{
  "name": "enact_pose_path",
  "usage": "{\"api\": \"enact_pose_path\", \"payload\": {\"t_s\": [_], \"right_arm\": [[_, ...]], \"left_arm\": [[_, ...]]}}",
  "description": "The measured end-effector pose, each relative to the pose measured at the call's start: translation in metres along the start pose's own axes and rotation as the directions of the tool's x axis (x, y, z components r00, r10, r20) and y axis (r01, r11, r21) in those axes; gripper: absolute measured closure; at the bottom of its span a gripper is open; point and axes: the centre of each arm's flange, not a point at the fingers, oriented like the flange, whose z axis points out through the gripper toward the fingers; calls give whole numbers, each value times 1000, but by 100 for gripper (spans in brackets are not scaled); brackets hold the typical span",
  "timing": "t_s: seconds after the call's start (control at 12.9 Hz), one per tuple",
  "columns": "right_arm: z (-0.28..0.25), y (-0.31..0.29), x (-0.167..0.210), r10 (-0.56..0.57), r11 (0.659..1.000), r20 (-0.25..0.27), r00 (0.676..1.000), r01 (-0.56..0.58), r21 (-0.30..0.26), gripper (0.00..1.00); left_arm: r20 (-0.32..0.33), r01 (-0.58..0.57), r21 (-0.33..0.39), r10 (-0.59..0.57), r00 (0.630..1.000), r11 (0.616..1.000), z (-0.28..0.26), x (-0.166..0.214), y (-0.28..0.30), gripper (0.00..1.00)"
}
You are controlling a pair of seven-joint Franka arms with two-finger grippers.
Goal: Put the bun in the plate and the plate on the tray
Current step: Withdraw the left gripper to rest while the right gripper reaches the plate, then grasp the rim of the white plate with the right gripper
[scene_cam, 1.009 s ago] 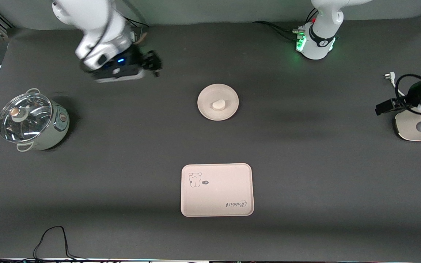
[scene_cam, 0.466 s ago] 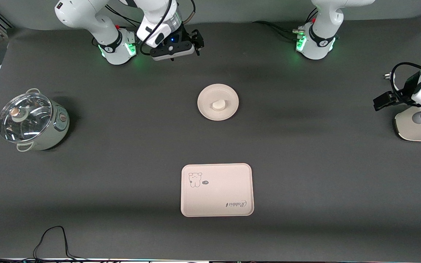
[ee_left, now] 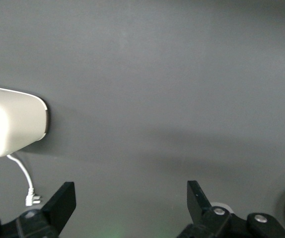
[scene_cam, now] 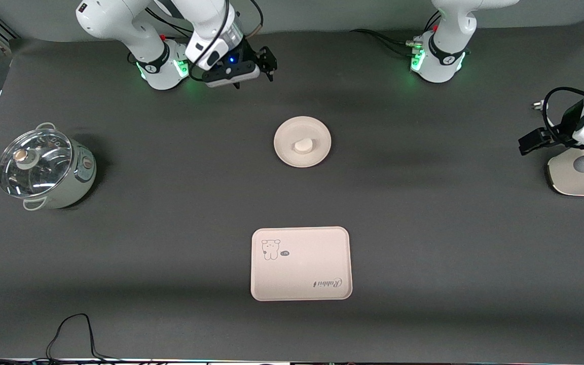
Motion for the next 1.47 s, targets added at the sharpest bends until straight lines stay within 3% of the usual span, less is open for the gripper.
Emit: {"api": "enact_pose_path", "payload": {"t_s": [0.31,0.93,1.47], "right_arm": [[76,0,-9,-9,1000,-34,999,9,3,0],[239,42,-25,24,999,-173,985,-18,36,0],[296,53,-22,78,997,-197,977,-73,34,0]], "left_arm": [[-16,18,-15,-19,1000,1000,-3,3,-8,0],[-108,16,-40,-21,994,999,-21,14,-5,0],[-104,13,-41,-17,994,999,-14,20,-3,0]]}}
